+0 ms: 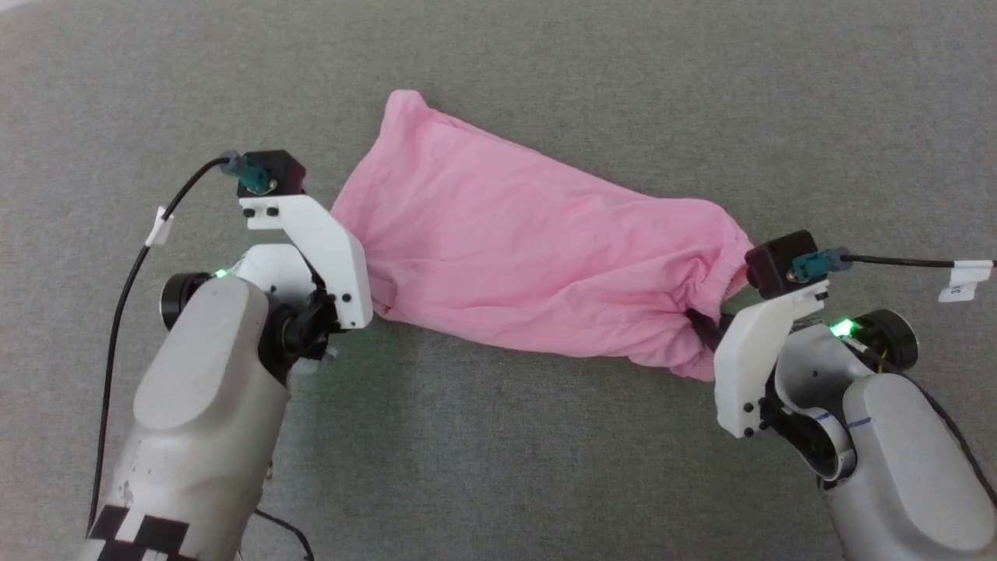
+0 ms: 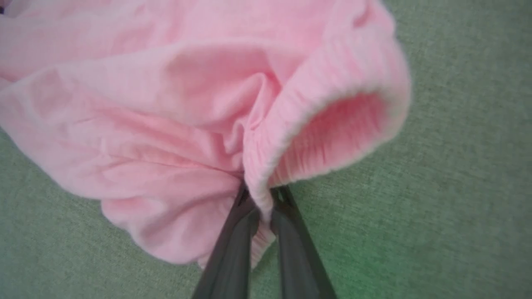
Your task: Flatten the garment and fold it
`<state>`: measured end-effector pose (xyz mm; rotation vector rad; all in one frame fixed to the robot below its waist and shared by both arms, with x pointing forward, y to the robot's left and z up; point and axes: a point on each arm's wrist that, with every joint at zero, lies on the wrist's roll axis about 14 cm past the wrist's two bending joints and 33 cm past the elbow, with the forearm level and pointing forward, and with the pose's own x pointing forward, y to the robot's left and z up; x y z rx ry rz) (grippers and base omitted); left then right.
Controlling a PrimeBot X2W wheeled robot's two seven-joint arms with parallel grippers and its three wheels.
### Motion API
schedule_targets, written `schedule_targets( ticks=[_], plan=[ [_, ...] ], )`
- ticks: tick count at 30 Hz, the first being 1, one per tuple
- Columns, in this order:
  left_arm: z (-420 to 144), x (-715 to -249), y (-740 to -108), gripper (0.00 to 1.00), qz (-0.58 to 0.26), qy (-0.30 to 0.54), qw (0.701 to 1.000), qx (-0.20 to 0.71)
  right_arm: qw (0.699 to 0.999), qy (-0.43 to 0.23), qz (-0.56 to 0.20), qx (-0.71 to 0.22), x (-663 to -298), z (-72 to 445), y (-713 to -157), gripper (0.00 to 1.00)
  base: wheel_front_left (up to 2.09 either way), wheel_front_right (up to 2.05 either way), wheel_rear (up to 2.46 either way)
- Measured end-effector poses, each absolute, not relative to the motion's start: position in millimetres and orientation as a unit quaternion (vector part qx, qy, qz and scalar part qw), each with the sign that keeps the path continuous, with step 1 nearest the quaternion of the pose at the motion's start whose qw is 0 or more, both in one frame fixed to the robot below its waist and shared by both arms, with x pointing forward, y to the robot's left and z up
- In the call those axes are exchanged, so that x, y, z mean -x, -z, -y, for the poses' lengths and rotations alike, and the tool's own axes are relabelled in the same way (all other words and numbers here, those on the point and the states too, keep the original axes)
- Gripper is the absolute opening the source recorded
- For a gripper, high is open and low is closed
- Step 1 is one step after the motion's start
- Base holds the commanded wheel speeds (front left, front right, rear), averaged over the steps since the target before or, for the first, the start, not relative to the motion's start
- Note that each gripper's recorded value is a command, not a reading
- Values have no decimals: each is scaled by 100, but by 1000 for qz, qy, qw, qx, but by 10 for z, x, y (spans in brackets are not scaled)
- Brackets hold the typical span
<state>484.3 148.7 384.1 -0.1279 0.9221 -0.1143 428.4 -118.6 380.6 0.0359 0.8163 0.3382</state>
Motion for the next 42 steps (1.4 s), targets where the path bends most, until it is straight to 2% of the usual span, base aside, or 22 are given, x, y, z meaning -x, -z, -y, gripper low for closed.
schedule_targets(
  ticks=[9,16,22,27,28,29,30,39,42],
  plan=[
    [-1591,-4632,-4017,0,-397,42,907,132,902,-183,-390,13,-4273,1195,-3887,0,0,0,0],
    [-1587,-4191,-4209,0,-347,48,920,173,895,-198,-397,50,-4228,1325,-3995,0,0,0,0],
    [-1476,-3656,-4119,0,-359,43,907,217,881,-217,-413,76,-4188,1361,-4041,0,0,0,0],
    [-1420,-3439,-4100,0,-362,40,900,239,874,-222,-423,84,-4171,1374,-4074,0,0,0,0],
    [-1453,-3444,-4122,35,-354,34,904,239,873,-218,-428,84,-4168,1395,-4065,0,0,0,0],
    [-1490,-3458,-4150,100,-344,28,907,240,873,-215,-430,83,-4164,1411,-4055,12,0,0,0],
    [-1521,-3466,-4168,100,-337,25,912,235,874,-214,-430,79,-4160,1406,-4054,100,0,0,0],
    [-1945,-3729,-4578,100,-219,-22,959,177,897,-196,-397,14,-4112,1363,-4115,100,0,0,0],
    [-2144,-3816,-4866,100,-142,-47,979,142,907,-183,-379,-8,-4092,1396,-4198,100,0,0,0]
  ],
)
